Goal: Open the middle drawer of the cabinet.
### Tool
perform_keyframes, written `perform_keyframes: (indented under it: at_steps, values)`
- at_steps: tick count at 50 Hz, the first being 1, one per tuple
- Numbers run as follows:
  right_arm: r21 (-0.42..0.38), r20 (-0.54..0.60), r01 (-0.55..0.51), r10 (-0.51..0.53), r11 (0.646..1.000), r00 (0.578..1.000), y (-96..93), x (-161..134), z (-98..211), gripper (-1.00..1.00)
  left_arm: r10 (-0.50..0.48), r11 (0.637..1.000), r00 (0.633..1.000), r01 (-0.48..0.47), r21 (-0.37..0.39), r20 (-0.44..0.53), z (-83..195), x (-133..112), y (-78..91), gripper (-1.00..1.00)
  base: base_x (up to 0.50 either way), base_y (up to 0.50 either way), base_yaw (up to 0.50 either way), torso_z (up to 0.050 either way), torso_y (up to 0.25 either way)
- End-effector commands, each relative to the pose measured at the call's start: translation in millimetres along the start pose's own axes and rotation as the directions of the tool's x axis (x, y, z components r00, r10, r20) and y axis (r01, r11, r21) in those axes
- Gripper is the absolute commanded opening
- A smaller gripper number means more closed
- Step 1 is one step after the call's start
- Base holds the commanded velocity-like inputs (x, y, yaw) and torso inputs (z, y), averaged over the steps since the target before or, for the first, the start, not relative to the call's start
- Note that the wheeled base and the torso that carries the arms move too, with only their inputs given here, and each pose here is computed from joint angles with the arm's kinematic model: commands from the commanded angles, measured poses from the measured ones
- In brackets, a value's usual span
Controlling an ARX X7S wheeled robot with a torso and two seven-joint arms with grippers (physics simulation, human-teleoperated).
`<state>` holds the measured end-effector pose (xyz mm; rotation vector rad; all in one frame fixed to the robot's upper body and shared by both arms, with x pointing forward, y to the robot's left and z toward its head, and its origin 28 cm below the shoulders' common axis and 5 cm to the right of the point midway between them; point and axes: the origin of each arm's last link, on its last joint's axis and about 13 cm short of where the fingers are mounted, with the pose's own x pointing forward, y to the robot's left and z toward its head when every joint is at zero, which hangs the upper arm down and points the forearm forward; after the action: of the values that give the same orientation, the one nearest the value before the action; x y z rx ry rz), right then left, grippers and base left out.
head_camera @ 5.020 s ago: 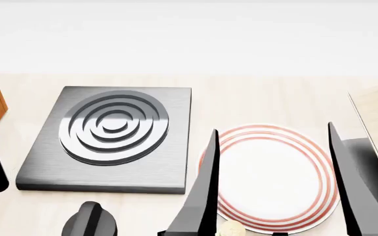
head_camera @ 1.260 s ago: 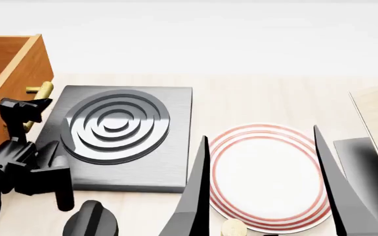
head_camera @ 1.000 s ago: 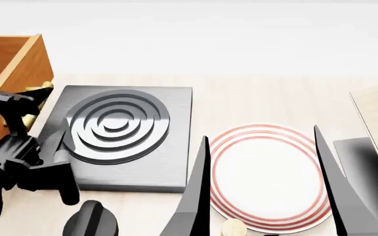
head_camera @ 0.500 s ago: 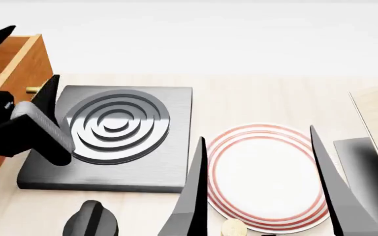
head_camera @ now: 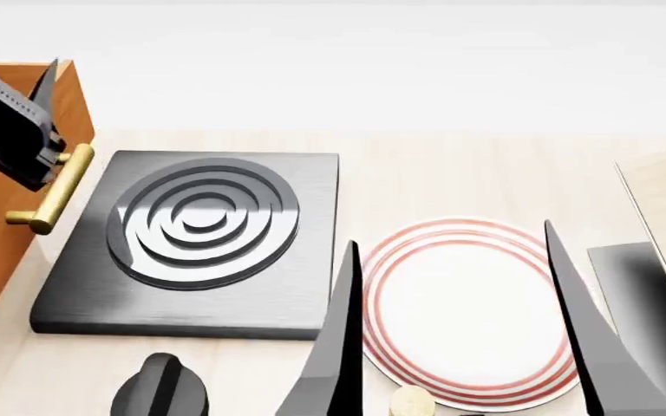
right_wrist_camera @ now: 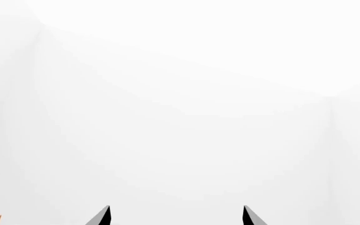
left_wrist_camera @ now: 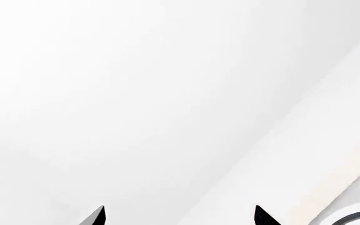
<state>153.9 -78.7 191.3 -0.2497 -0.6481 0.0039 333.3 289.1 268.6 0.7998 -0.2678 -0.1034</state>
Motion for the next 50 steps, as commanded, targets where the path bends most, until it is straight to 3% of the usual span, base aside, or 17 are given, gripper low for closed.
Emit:
perform_keyframes:
  at_steps: [1,14,19,28,36,50]
  values:
    - [0.002,0.0,0.0,0.0,1.0,1.0,-0.1,0.2,0.4,1.0,-0.067,0.98,0.994,0.05,-0.192,-0.084,8.8,1.8,12.5,1.0,0.0,0.0,0.0,0.0,0.0]
    - [0.001,-0.004,-0.002,0.002,1.0,1.0,0.3,1.2,-1.2,1.0,-0.135,0.907,0.975,0.05,-0.419,-0.175,6.3,9.8,16.9,1.0,0.0,0.0,0.0,0.0,0.0]
    - [-0.001,-0.006,-0.002,0.002,1.0,1.0,0.4,0.8,-1.7,1.0,-0.148,0.887,0.968,0.038,-0.461,-0.204,5.3,13.5,19.2,1.0,0.0,0.0,0.0,0.0,0.0]
    - [-0.003,-0.006,-0.003,0.003,1.0,1.0,0.7,0.6,-2.0,1.0,-0.222,0.821,0.948,0.055,-0.569,-0.227,4.6,13.6,17.5,1.0,0.0,0.0,0.0,0.0,0.0]
    - [-0.005,-0.008,-0.005,0.005,1.0,1.0,1.3,0.5,-2.5,1.0,-0.186,0.838,0.947,0.014,-0.545,-0.261,-2.0,16.6,15.3,1.0,0.0,0.0,0.0,0.0,0.0]
    - [-0.007,-0.01,-0.007,0.007,1.0,1.0,1.7,-0.3,-3.5,1.0,-0.184,0.834,0.939,-0.008,-0.551,-0.291,-8.2,21.0,7.7,1.0,0.0,0.0,0.0,0.0,0.0]
